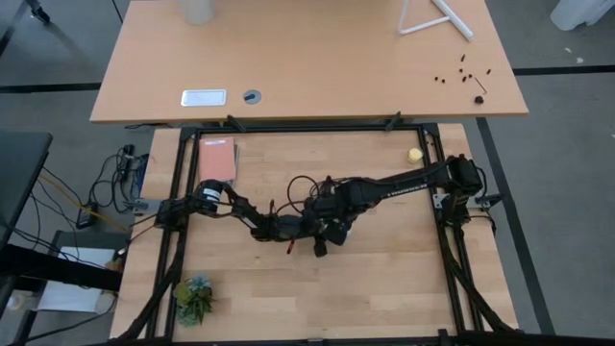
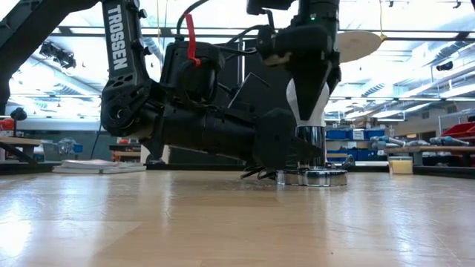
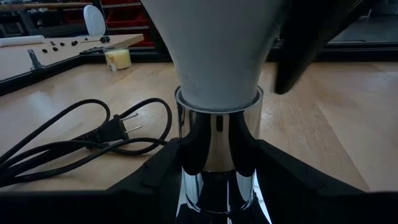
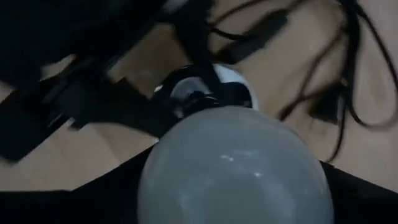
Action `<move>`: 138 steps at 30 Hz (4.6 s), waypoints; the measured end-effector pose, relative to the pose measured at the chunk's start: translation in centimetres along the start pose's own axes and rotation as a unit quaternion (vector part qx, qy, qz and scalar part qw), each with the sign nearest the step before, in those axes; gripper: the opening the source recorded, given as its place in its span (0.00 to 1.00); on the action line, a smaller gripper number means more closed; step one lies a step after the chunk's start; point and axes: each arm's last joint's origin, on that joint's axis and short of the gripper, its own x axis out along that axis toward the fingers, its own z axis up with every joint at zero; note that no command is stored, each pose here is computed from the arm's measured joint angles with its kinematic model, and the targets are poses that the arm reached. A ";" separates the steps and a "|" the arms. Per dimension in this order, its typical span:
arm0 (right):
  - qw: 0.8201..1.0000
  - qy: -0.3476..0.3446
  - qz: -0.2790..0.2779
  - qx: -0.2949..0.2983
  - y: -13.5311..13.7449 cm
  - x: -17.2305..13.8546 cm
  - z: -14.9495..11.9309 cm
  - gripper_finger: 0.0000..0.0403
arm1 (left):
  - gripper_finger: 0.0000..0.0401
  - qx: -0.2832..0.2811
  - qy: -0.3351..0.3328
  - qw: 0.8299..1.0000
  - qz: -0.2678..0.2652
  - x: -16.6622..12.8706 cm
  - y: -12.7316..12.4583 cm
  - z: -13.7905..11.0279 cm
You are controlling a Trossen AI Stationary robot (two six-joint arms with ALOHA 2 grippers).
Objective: Screw lightbulb
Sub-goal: Remove the lightbulb from the socket
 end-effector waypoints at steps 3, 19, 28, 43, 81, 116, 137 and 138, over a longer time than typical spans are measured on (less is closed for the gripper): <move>0.998 0.003 0.017 -0.066 0.0 0.0 0.2 0.66 | 0.46 0.001 0.000 1.000 0.001 0.0 0.0 0.0; 0.859 -0.003 0.019 -0.511 -0.8 0.1 0.7 0.67 | 0.46 0.001 0.000 1.000 0.002 0.0 0.0 0.0; 0.853 0.006 0.014 -0.521 -0.8 0.1 0.4 0.74 | 0.46 0.002 0.000 1.000 0.000 0.0 0.0 0.0; 0.939 0.036 0.007 -0.342 -1.1 -3.4 -0.1 0.94 | 0.46 0.003 0.002 1.000 0.000 0.0 0.0 0.0; 0.989 -0.113 0.052 0.077 -1.0 0.4 -2.8 0.93 | 0.46 -0.001 -0.001 1.000 0.000 0.0 0.0 0.0; 0.986 -0.068 0.076 0.131 -1.6 -0.3 -1.8 0.91 | 0.46 -0.002 -0.001 1.000 0.001 0.0 0.0 0.0; 0.994 -0.041 0.025 0.094 0.1 -0.9 -0.1 0.71 | 0.46 -0.001 -0.001 1.000 0.001 0.0 0.0 0.0; 0.995 -0.034 0.019 0.091 0.2 -0.9 0.0 0.71 | 0.46 -0.001 -0.001 1.000 0.000 0.0 0.0 0.0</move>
